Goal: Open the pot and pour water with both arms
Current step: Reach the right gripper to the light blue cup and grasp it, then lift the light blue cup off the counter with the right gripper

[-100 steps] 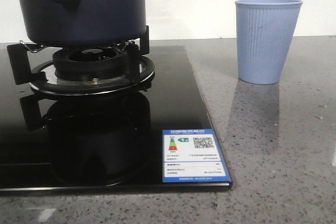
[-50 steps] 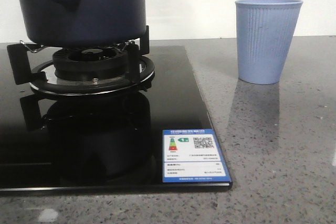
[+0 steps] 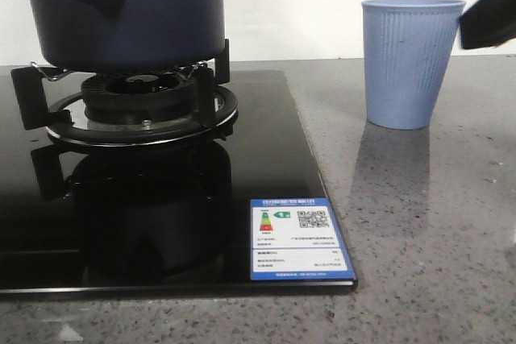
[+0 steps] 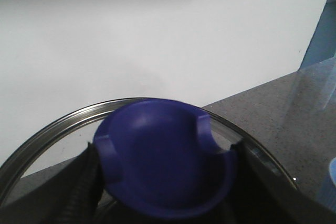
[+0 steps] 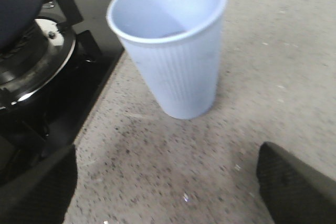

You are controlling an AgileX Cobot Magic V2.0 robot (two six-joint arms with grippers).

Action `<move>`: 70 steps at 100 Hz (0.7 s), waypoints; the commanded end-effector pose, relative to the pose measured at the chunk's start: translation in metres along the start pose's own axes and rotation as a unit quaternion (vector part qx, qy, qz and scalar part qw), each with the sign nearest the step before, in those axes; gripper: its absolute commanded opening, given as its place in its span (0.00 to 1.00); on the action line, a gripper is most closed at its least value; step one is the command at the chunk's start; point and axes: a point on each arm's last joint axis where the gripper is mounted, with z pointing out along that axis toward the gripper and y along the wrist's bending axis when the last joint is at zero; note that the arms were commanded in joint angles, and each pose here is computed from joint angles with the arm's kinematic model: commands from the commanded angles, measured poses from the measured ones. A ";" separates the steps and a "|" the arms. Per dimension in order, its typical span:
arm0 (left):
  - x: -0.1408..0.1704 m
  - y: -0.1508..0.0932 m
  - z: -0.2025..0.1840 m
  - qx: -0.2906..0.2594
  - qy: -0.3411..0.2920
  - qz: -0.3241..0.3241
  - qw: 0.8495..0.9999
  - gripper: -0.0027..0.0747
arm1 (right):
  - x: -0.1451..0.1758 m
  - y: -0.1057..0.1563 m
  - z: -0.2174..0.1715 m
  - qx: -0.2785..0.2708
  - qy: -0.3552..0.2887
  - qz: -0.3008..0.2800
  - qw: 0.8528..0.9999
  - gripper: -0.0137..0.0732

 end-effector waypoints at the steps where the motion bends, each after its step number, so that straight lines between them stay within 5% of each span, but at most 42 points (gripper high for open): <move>1: -0.026 0.003 -0.017 -0.027 -0.059 -0.012 0.998 0.55 | -0.019 0.005 0.007 -0.005 -0.061 -0.011 0.998 0.88; 70: -0.029 0.010 -0.019 -0.041 -0.073 -0.037 0.996 0.55 | -0.015 0.003 0.081 0.018 -0.137 -0.043 0.989 0.88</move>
